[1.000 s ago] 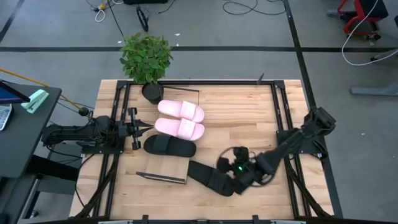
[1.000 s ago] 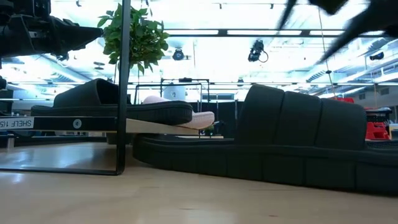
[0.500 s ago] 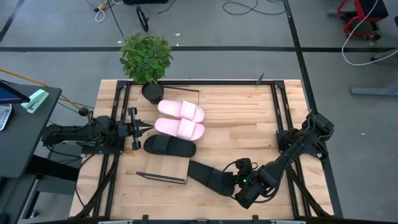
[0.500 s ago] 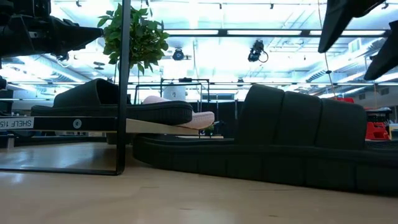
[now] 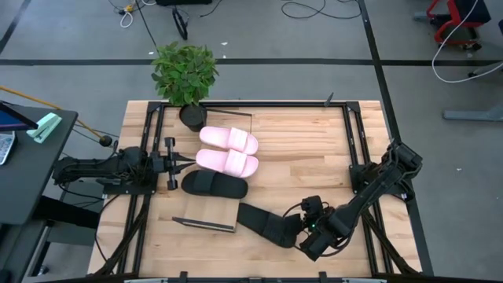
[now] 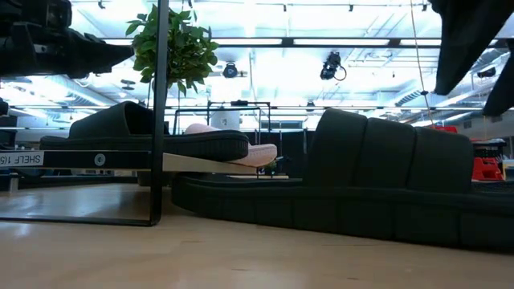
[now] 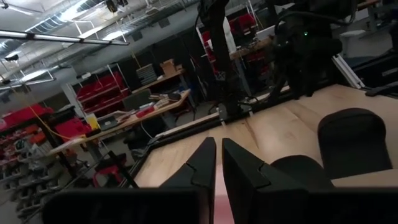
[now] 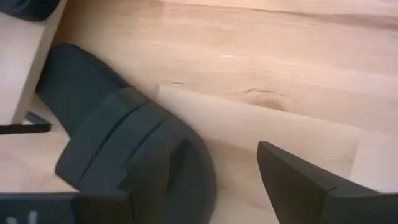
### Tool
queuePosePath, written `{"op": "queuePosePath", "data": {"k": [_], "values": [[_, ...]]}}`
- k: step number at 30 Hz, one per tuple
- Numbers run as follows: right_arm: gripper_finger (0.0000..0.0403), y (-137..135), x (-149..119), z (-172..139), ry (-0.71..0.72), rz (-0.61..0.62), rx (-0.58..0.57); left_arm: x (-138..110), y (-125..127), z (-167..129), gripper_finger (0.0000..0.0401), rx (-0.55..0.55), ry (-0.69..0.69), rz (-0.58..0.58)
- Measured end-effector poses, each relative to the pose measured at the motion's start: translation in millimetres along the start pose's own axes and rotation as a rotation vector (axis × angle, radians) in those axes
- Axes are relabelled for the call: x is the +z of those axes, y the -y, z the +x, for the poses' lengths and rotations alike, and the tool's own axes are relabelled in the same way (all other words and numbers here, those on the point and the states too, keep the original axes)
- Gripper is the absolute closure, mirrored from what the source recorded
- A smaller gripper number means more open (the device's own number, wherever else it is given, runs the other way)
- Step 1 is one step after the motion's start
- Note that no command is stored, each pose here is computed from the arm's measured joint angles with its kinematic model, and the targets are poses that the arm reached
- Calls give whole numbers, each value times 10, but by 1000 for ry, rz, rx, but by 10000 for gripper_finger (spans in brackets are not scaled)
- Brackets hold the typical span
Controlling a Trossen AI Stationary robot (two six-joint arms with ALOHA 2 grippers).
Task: Pick and place slides into the shelf
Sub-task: Put the black slipper on the shelf
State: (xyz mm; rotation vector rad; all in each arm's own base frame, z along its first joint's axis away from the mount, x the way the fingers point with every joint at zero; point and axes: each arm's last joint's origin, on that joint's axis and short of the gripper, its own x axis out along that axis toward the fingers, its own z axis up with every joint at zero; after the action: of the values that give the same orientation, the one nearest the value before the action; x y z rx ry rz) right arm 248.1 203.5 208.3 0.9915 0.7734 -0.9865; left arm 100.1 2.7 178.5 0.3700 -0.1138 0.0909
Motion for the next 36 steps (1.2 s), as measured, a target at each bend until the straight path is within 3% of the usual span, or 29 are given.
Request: {"op": "queuePosePath", "data": {"k": [7, 13, 18, 22, 25, 29, 33, 36], "values": [[155, 138, -32, -37, -85, -15, -162, -1, 0, 0, 376, -1, -1, -78], [155, 378, -179, -184, -131, -35, -315, -5, -10, 0, 367, 37, -14, -52], [155, 426, -250, -235, -90, -93, -251, -22, -23, -2, 367, 93, -45, -78], [155, 422, -251, -245, -19, -126, -180, -62, -8, -3, 372, 83, -83, -191], [155, 406, -258, -245, 0, -145, -141, -58, -9, -3, 375, 87, -75, -259], [155, 381, -281, -233, -22, -195, -110, -3, -31, -2, 375, 102, -17, -259], [154, 465, -361, -110, -75, -160, -108, 33, -45, -3, 370, 108, 12, -269], [153, 613, -469, 66, -121, -50, -86, 95, -60, -2, 367, 84, 17, -269]]}}
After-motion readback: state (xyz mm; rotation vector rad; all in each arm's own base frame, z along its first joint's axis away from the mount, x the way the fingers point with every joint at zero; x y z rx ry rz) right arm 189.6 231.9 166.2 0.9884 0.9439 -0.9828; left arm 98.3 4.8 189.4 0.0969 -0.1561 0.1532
